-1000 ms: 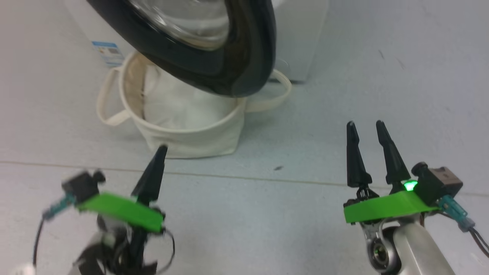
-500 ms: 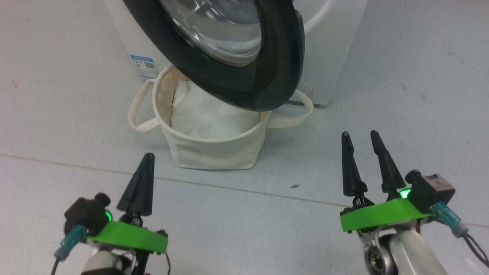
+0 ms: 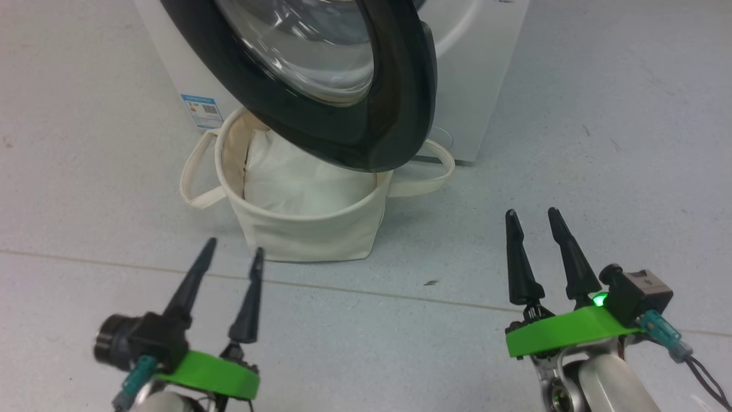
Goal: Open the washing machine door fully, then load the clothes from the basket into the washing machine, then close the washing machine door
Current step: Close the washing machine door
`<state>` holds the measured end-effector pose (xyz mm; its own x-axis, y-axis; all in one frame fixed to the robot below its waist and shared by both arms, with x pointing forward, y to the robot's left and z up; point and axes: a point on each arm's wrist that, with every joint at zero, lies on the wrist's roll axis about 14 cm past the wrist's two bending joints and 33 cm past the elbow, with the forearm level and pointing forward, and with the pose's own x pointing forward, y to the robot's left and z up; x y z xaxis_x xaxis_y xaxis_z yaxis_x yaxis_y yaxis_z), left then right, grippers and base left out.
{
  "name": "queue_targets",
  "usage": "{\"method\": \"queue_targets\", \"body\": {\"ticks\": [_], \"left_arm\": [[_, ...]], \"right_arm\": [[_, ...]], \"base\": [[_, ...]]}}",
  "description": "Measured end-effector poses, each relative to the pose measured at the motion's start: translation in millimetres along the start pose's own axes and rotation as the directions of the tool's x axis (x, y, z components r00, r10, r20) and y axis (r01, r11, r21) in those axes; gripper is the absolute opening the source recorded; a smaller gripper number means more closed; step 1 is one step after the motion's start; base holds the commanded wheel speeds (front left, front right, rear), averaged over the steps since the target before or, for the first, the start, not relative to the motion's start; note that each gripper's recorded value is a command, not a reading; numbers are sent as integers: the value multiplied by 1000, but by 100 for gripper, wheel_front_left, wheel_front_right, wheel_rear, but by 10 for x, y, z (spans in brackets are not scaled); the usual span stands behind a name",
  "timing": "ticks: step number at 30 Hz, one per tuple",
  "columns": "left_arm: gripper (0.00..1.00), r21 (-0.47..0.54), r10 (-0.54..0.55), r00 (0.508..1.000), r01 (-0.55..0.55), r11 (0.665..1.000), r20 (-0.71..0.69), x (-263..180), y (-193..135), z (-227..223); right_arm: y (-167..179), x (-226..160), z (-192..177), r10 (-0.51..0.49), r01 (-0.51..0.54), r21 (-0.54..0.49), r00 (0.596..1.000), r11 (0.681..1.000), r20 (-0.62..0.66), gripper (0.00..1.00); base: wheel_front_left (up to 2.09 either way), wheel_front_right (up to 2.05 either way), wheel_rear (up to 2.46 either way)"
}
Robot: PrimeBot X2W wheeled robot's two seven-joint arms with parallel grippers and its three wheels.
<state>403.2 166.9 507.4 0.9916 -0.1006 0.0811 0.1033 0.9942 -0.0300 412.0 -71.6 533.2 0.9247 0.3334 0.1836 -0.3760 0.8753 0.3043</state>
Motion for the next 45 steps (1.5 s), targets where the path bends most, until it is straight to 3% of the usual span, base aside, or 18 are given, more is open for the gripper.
{"method": "queue_targets", "body": {"ticks": [4, 16, 27, 31, 32, 33, 39, 45], "left_arm": [[100, 21, -40, 999, 40, 999, 30, 35, -133, 97], [100, -14, -33, 999, 33, 999, 28, -65, -136, 96], [100, -43, -13, 1000, 14, 999, 26, -32, -77, 73], [100, -49, -9, 1000, 10, 999, 16, 96, -59, 17], [100, -51, -2, 1000, 3, 999, 11, 111, -42, -5], [100, -51, 6, 1000, -6, 999, 6, 124, -21, -29], [100, -47, 20, 1000, -21, 999, -23, 223, 33, -165], [100, -52, 14, 999, -16, 999, -37, 513, 39, -316]], "right_arm": [[9, -12, -4, 1, -1, 2, 1000, 1000, -2, 100], [72, 18, 158, 20, -19, -3, 999, 1000, 46, 100], [527, 402, 169, 186, -187, 9, 980, 982, 75, 100], [685, 643, -63, 261, -261, -5, 965, 965, 29, 99], [691, 673, -152, 270, -270, -13, 963, 963, 6, 5], [698, 706, -236, 278, -278, -17, 961, 960, -14, 0], [673, 944, -570, 303, -309, -61, 949, 949, -85, 0], [492, 1429, -735, 299, -307, -123, 951, 944, -79, 0]], "base": [[0, 0, 0], [0, 0, 0], [0, 0, 0], [0, 0, 0], [0, 0, 0], [0, 0, 0], [0, 0, 0], [0, 0, 0]]}}
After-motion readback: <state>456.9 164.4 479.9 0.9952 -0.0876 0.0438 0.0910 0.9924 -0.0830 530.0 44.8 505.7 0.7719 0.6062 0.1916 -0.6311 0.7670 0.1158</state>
